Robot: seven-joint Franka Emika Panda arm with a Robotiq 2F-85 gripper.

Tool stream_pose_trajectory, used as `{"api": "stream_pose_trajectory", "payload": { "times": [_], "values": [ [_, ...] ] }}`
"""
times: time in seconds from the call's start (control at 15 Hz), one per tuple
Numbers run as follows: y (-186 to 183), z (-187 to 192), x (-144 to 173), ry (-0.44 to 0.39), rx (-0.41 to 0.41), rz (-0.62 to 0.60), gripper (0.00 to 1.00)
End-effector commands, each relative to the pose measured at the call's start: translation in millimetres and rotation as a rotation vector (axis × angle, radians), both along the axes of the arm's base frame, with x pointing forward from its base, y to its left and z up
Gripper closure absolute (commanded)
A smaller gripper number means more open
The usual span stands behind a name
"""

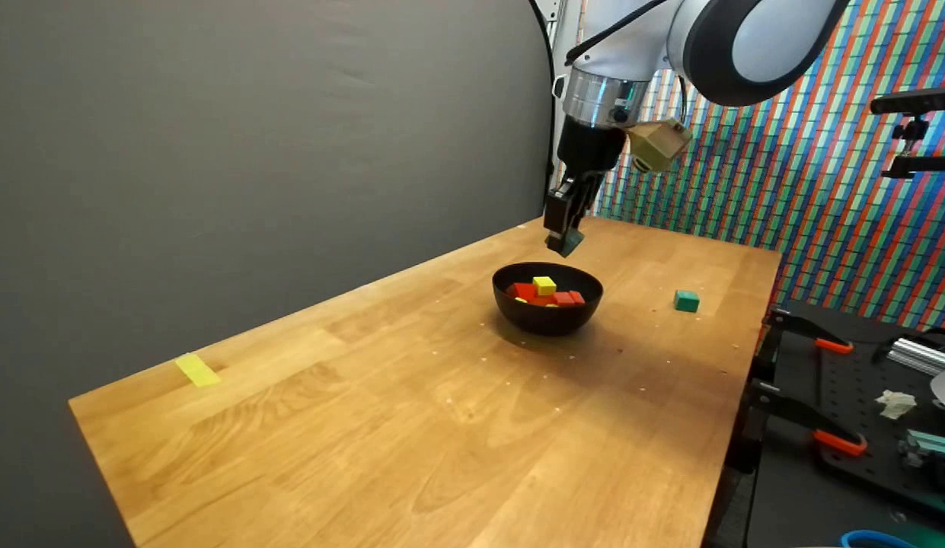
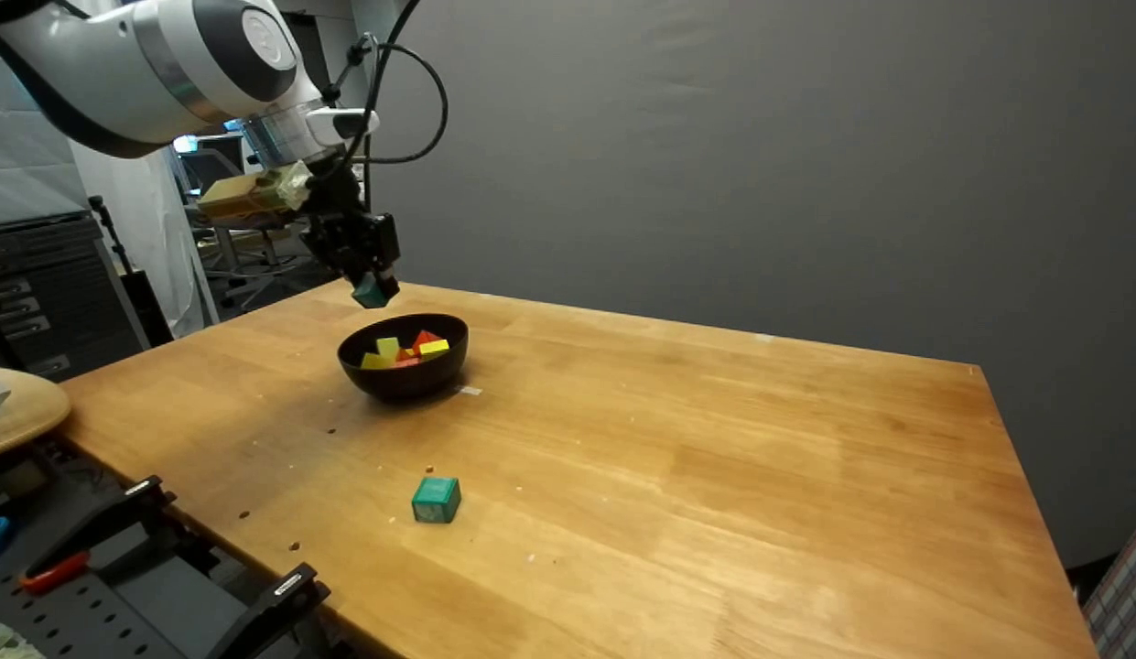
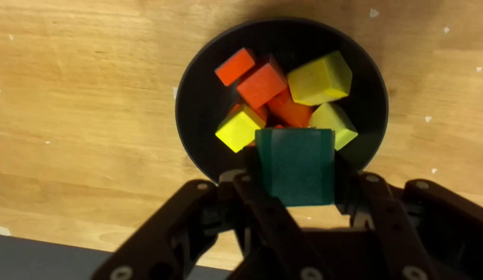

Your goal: Pick up all the blocks from the table and put them in the black bowl.

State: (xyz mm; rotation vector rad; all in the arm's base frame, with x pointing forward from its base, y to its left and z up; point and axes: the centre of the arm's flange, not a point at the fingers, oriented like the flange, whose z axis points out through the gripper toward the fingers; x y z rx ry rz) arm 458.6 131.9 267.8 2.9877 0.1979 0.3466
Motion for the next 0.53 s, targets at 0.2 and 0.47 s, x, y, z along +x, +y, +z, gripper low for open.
{"api": "stream_pose_trajectory", "payload": {
  "times": [0.2,0.47],
  "values": [
    [17.3,-23.5,43.5,0.001,0.02,-0.126,0.23],
    [-5.9,-8.3,30.4,0.108,-0.025,-0.134,0.0]
  ]
}}
